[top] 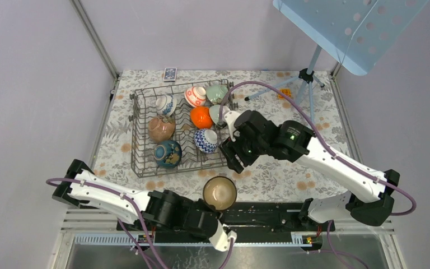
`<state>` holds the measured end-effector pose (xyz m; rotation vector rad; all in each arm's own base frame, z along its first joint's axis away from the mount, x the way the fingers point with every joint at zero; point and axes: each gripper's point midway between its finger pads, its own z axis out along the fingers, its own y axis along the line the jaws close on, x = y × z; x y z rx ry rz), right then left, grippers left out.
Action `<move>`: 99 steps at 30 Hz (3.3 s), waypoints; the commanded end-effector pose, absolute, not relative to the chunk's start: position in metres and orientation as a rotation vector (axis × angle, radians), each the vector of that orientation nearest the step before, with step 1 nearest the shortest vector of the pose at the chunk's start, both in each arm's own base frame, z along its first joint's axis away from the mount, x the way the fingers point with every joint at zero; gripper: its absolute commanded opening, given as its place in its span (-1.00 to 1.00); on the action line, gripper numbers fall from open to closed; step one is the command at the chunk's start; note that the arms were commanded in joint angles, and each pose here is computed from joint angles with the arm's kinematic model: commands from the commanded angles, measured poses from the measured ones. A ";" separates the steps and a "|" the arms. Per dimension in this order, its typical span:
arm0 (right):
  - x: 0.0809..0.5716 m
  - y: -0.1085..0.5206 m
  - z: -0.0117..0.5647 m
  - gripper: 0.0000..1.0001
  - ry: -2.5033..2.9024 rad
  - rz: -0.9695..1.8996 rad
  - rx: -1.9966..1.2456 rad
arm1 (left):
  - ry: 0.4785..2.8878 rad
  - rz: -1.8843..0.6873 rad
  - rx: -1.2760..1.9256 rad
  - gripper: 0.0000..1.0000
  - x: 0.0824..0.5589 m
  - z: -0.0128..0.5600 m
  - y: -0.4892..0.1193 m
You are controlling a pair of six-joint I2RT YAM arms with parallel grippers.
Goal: Unload the bowls from the dish rack
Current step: Place the bowl at the center of the board.
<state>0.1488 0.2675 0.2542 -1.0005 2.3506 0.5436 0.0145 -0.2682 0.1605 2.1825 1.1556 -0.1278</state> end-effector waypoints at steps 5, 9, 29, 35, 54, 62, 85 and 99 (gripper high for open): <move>0.116 0.273 0.240 0.41 2.304 0.379 -1.228 | 1.051 -0.134 2.156 -1.00 -0.004 0.165 -0.272; 0.100 0.277 0.230 0.38 2.296 0.384 -1.276 | 1.002 -0.133 2.139 -1.00 -0.008 0.166 -0.274; 0.072 0.297 0.191 0.18 2.349 0.339 -1.302 | 1.035 -0.349 2.074 -1.00 -0.030 0.172 -0.285; 0.073 0.303 0.187 0.05 2.350 0.336 -1.306 | 1.030 -0.349 2.064 -1.00 -0.029 0.174 -0.285; 0.062 0.298 0.166 -0.33 2.410 0.341 -1.354 | 1.046 -0.343 2.044 -1.00 -0.026 0.175 -0.283; 0.058 0.302 0.173 -1.00 2.416 0.384 -1.333 | 1.063 -0.315 2.027 -1.00 -0.021 0.173 -0.282; 0.237 0.217 0.283 -1.00 2.178 0.219 -0.410 | 1.425 -0.352 1.081 0.97 0.052 0.272 -0.290; 0.323 0.073 0.176 -1.00 2.159 0.223 0.703 | 1.780 -0.546 0.246 0.98 0.163 0.236 -0.290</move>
